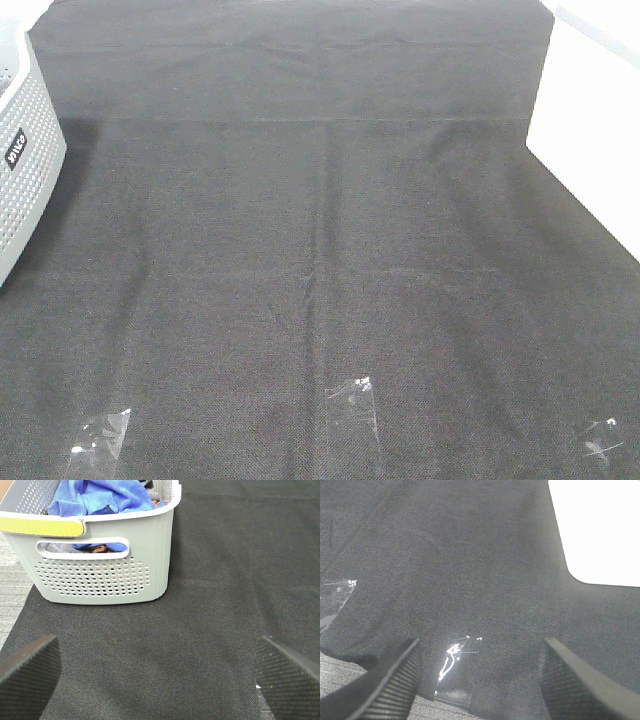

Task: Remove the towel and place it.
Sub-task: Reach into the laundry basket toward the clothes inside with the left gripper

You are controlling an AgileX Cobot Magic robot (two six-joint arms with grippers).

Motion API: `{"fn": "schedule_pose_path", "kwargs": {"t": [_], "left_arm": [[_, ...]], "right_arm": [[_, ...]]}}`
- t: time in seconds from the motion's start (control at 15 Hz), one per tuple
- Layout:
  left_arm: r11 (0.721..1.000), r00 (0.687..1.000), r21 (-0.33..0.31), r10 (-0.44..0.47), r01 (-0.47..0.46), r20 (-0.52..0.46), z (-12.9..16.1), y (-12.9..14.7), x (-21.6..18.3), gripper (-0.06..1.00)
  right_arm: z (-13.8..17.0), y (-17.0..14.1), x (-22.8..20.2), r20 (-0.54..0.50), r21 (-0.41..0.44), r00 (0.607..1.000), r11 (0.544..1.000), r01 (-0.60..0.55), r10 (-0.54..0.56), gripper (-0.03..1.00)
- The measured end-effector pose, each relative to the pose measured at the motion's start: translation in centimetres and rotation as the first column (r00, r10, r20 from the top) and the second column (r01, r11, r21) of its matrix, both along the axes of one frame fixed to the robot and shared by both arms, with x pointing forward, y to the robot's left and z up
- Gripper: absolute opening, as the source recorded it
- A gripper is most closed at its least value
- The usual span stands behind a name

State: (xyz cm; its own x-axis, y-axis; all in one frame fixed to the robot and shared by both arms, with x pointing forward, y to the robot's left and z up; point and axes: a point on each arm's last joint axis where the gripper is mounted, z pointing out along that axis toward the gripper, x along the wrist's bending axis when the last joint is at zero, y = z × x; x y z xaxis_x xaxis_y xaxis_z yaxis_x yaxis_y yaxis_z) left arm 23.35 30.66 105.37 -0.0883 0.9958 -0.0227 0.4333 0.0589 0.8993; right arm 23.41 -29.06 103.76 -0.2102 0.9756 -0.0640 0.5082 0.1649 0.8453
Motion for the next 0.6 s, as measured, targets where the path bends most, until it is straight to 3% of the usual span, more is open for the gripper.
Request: {"fn": "schedule_pose_path", "kwargs": {"t": [0.6], "left_arm": [[1.000,1.000,0.000,0.000,0.000,0.000,0.00,0.00,0.00,0.99]], "right_arm": [[0.00,0.00,0.00,0.000,0.000,1.000,1.000,0.000,0.000,0.65]]}}
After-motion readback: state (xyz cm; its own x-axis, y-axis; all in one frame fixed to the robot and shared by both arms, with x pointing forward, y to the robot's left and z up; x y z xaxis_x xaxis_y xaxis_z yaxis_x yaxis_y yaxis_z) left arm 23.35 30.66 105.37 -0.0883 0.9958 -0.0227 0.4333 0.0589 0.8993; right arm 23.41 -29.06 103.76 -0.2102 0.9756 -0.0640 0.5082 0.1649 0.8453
